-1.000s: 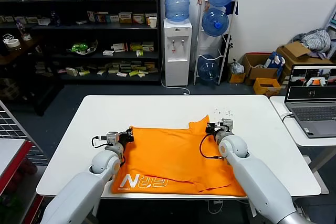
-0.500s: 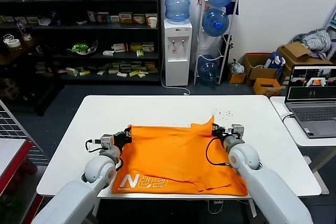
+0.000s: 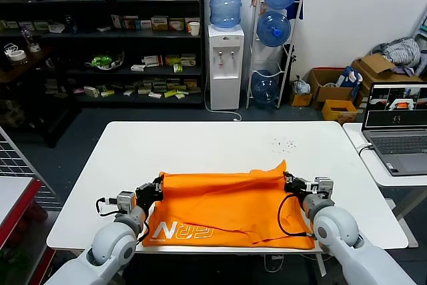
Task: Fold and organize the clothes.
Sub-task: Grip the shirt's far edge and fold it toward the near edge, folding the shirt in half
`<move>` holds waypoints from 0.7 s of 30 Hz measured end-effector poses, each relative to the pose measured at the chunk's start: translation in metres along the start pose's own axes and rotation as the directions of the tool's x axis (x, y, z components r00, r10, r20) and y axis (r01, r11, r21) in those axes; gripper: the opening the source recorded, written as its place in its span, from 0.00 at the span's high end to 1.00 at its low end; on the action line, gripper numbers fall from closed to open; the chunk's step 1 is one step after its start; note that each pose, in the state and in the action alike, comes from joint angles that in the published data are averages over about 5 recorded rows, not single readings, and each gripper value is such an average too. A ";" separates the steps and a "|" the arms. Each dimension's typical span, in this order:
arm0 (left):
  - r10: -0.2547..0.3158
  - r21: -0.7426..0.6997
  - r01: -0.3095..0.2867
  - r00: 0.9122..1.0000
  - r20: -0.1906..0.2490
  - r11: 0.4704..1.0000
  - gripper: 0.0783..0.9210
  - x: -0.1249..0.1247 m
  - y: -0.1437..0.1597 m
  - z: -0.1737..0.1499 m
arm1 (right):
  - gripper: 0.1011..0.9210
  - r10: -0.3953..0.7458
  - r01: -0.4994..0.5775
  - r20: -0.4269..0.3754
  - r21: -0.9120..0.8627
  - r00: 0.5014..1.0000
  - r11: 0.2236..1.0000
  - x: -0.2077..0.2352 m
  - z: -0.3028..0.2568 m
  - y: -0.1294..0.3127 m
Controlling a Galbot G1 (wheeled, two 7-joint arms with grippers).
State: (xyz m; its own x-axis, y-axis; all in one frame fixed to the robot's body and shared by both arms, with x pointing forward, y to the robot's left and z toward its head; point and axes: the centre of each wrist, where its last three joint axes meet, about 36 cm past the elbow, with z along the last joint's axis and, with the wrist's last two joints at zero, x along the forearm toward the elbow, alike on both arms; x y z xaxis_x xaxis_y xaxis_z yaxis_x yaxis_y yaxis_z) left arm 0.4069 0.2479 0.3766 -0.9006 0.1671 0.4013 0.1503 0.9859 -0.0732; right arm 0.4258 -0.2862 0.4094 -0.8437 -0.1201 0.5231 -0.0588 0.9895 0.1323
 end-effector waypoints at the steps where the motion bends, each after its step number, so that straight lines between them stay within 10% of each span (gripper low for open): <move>1: 0.002 0.000 -0.002 1.000 -0.003 1.000 0.98 0.004 -0.001 0.002 | 0.97 0.001 -0.001 -0.004 0.003 1.000 1.000 0.004 0.001 0.000; 21: 0.009 -0.015 -0.009 0.999 -0.033 1.000 0.98 0.048 -0.014 0.019 | 0.97 -0.002 0.003 -0.059 0.025 0.998 1.000 0.055 0.021 0.012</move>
State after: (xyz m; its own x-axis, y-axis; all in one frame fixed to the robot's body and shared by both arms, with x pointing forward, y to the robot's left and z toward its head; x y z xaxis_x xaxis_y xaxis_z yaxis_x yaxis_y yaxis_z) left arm 0.3535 0.2425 0.3800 -0.8854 0.1760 0.4303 0.1651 0.9843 -0.0628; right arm 0.3674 -0.2795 0.4226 -0.8105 -0.1266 0.5719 -0.0752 0.9908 0.1127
